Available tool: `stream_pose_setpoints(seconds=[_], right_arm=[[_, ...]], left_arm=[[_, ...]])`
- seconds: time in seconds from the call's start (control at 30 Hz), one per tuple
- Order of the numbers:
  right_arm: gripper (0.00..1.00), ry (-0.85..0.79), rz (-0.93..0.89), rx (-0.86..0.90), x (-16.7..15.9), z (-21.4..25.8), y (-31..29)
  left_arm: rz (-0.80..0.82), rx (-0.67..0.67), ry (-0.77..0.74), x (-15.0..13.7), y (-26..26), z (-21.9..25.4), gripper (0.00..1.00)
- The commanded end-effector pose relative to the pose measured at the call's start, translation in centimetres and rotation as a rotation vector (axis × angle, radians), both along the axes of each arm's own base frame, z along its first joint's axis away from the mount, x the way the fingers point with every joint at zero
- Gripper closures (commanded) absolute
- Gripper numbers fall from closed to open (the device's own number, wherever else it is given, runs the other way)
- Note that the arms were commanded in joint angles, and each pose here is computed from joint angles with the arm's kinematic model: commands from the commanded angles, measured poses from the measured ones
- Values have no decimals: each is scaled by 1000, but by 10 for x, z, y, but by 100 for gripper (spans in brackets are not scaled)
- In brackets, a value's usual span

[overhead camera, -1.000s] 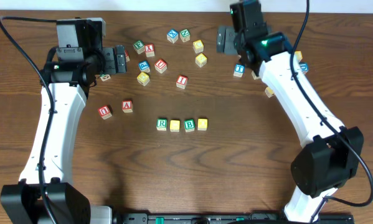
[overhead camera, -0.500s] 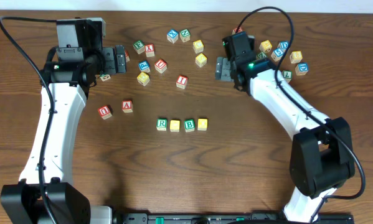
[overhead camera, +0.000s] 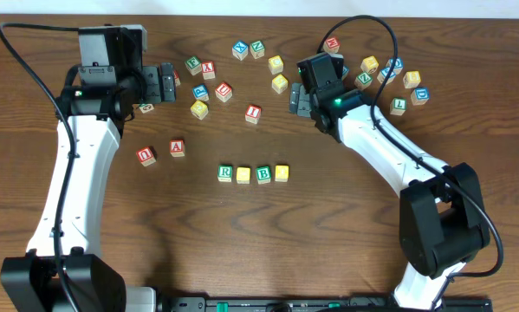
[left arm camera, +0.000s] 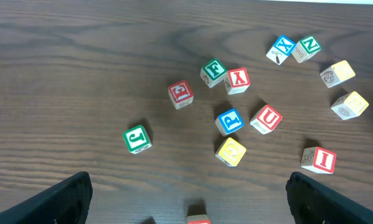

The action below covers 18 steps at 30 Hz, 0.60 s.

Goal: Spell out ROBOT
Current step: 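Move the right gripper over the blue T block at back right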

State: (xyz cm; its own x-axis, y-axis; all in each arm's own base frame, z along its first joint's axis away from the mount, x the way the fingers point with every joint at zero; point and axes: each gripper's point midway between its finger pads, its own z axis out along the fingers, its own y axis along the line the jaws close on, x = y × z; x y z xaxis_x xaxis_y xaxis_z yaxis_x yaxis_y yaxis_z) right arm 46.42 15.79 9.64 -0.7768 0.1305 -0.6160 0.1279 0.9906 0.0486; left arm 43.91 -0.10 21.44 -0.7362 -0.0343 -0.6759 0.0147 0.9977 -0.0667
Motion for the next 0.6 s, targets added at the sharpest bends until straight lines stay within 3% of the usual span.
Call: stream_pose_setpoints(seconds=[0.0,0.23,0.57], right_arm=[[8,28,-55,-27,3,-18,-17],[9,101,-67,-56,3,-55,-24],[8,65,-76,-34,13,-49,-20]], left_arm=[[-12,-5,-29,0,-2,12,2],[-12,-5,-29,0,-2,12,2],[-12,-5,-29,0,-2,12,2]])
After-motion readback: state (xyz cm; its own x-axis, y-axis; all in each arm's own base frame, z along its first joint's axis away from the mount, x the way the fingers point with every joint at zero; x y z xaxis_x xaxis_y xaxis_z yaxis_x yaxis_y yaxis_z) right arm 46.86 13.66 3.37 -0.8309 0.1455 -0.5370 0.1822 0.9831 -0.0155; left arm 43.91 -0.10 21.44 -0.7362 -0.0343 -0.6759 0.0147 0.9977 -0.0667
